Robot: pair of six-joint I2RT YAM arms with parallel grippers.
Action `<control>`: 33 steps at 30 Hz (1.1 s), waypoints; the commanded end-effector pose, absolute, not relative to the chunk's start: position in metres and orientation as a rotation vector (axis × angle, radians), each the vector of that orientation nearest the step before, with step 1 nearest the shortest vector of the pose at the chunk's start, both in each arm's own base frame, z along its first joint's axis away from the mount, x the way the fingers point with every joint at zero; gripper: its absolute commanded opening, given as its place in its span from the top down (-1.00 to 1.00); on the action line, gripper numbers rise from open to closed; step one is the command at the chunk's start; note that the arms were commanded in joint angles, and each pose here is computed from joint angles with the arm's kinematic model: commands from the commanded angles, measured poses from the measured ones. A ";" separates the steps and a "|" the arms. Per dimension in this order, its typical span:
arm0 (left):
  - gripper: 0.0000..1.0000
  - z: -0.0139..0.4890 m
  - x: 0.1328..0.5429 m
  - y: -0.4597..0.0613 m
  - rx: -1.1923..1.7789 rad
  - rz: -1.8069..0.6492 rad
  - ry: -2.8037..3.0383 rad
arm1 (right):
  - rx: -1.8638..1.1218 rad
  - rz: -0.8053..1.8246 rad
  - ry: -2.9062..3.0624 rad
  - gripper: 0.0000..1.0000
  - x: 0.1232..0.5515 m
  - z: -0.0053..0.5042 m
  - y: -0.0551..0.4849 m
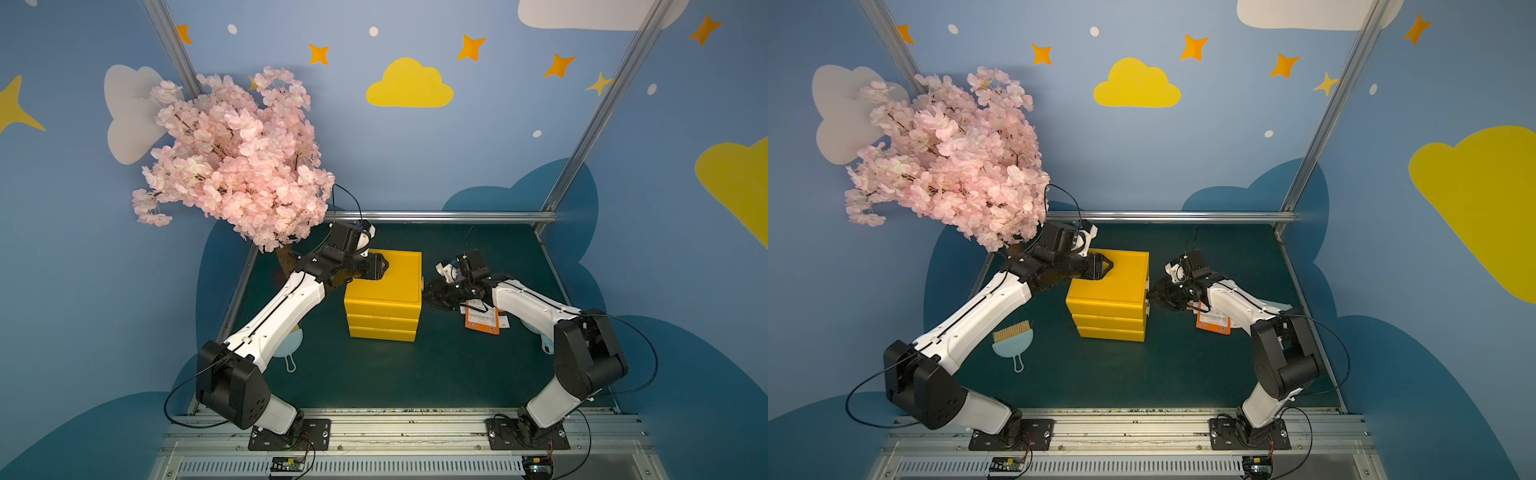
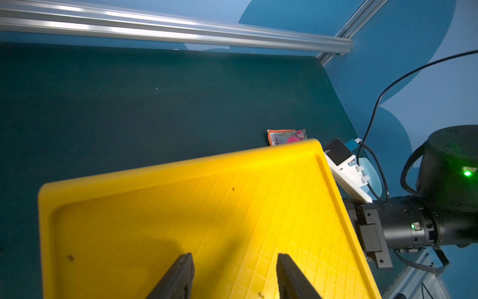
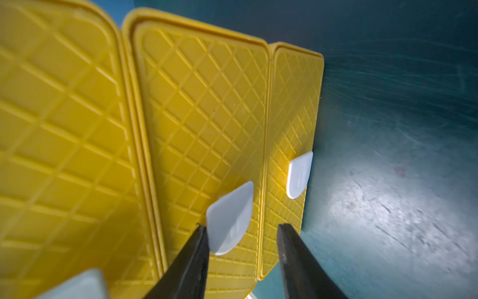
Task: Take the seed bags out of the drawer
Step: Close the drawer of the storage box.
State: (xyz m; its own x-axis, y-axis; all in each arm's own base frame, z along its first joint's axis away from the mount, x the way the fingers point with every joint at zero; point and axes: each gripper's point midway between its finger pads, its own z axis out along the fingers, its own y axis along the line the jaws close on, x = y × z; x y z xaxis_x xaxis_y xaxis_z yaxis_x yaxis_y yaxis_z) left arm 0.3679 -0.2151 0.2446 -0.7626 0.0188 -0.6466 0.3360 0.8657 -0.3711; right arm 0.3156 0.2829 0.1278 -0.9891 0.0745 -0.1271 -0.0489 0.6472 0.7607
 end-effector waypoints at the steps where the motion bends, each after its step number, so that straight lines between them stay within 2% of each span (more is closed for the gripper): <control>1: -0.13 0.187 0.315 -0.196 0.232 -0.535 2.688 | -0.062 1.332 2.707 0.05 0.311 0.128 0.311; 7: -0.14 0.176 0.303 -0.184 0.215 -0.492 2.698 | -0.059 1.304 2.725 0.05 0.314 0.121 0.317; 20: -0.13 0.140 0.295 -0.175 0.189 -0.449 2.786 | 0.122 1.242 2.726 0.06 0.304 0.084 0.270; 25: -0.13 0.140 0.294 -0.173 0.180 -0.445 2.787 | 0.141 1.269 2.729 0.06 0.306 0.070 0.272; 33: -0.13 0.143 0.295 -0.172 0.170 -0.446 2.784 | 0.007 1.344 2.690 -0.01 0.310 0.088 0.300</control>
